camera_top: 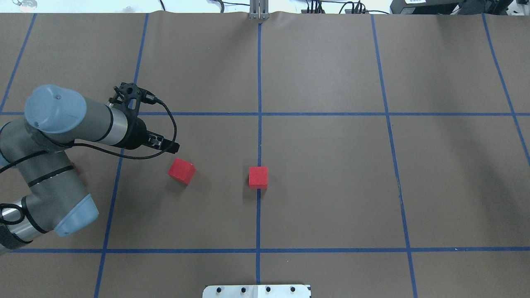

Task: Form red blocks into L shape at center
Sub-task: 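Lower the left gripper over the middle red cube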

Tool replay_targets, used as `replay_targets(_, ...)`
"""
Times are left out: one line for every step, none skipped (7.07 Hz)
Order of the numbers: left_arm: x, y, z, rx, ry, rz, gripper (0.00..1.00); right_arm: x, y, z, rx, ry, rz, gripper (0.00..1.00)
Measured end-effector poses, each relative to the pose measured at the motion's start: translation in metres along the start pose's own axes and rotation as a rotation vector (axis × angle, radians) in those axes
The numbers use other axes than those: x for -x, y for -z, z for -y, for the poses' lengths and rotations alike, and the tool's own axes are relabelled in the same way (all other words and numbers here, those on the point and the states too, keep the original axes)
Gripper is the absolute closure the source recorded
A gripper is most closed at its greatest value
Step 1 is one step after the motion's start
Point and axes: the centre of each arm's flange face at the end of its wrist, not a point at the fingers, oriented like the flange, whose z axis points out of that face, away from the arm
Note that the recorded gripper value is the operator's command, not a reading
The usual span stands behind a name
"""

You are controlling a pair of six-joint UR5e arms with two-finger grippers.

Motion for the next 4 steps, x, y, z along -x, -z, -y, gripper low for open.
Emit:
replay_targets(-0.019,-0.011,-0.001,0.013,-0.003,0.037,0.00,-0.018,-0.004,-0.014,0.011,0.002,0.001,0.00)
replay_targets(-0.035,-0.020,-0.004,0.022,-0.011,0.069,0.00,-0.025,-0.006,-0.021,0.017,0.001,0.002,0.00)
replay_targets(-0.046,-0.028,-0.009,0.027,-0.021,0.086,0.01,-0.028,-0.007,-0.024,0.020,-0.002,0.002,0.00)
replay_targets(-0.049,-0.031,-0.014,0.031,-0.026,0.093,0.02,-0.028,-0.008,-0.025,0.021,-0.004,0.003,0.00)
